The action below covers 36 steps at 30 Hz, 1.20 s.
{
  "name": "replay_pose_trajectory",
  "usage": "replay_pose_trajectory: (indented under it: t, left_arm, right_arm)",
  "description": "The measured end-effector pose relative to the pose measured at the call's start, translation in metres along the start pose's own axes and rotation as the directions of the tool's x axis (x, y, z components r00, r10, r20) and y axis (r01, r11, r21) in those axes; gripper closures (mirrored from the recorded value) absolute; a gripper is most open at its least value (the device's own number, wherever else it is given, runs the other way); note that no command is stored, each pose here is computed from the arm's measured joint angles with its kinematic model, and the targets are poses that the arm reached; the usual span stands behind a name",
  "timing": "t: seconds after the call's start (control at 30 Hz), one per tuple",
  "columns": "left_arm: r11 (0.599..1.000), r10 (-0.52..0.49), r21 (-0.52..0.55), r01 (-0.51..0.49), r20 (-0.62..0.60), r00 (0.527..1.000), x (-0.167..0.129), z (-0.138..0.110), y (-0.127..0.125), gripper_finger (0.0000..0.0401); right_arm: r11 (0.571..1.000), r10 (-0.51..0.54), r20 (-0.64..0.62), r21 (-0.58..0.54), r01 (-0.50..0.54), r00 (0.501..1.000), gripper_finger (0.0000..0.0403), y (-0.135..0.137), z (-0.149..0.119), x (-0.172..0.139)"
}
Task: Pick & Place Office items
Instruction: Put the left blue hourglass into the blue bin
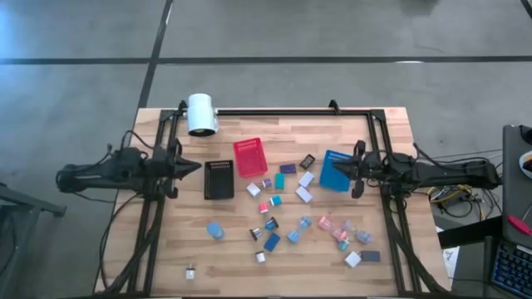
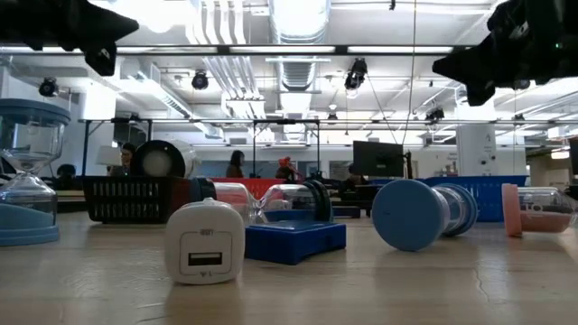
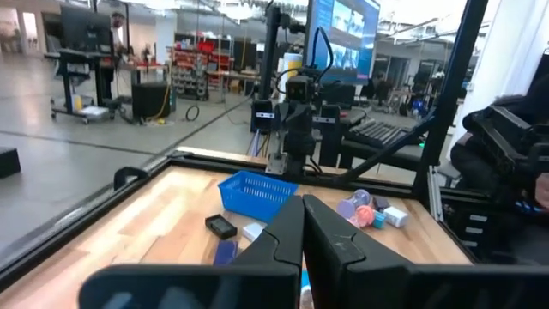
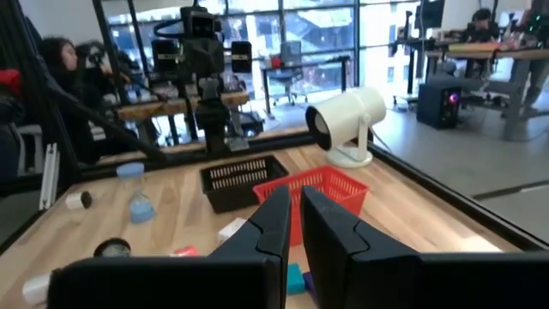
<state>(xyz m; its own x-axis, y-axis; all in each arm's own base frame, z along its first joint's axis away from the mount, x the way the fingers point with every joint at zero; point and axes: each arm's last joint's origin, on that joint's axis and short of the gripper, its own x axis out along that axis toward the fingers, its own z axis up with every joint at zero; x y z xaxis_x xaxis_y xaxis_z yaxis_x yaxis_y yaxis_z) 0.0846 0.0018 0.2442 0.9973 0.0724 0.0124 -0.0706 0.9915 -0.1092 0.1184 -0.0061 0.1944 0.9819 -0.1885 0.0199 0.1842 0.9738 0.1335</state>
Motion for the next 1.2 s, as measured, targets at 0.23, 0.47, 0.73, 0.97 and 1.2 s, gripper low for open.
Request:
replay_pose_trajectory:
  t: [0.23, 0.47, 0.73, 0.97, 1.2]
  left_arm:
    - [0.998, 0.013, -0.053, -0.02, -0.141, 0.99, 0.006, 0.019, -0.003, 0.0397]
    - [0.997, 0.034, -0.054, -0.057, -0.344, 0.938, 0.023, 0.044, -0.007, 0.0399]
    - [0.99, 0.071, -0.043, -0.135, -0.675, 0.734, 0.039, 0.066, -0.014, 0.0397]
    - [0.994, 0.008, -0.058, -0.091, -0.804, 0.595, 0.068, 0.072, -0.03, 0.0381]
    - [0.994, -0.107, -0.105, 0.029, -0.899, 0.426, 0.1, 0.055, -0.067, 0.0339]
  right_arm:
    - [1.0, 0.0, 0.026, -0.01, 0.0, 1.0, 0.0374, -0.002, -0.012, -0.001]
    - [1.0, 0.001, 0.027, -0.011, 0.0, 1.0, 0.0374, -0.002, -0.012, -0.001]
    - [1.0, 0.003, 0.042, 0.015, -0.004, 0.999, 0.0374, -0.002, -0.011, -0.001]
    - [1.0, 0.005, 0.046, 0.029, -0.007, 0.999, 0.0374, -0.001, -0.01, 0.0]
    - [1.0, 0.004, 0.044, 0.027, -0.006, 0.999, 0.0374, -0.001, -0.01, 0.0]
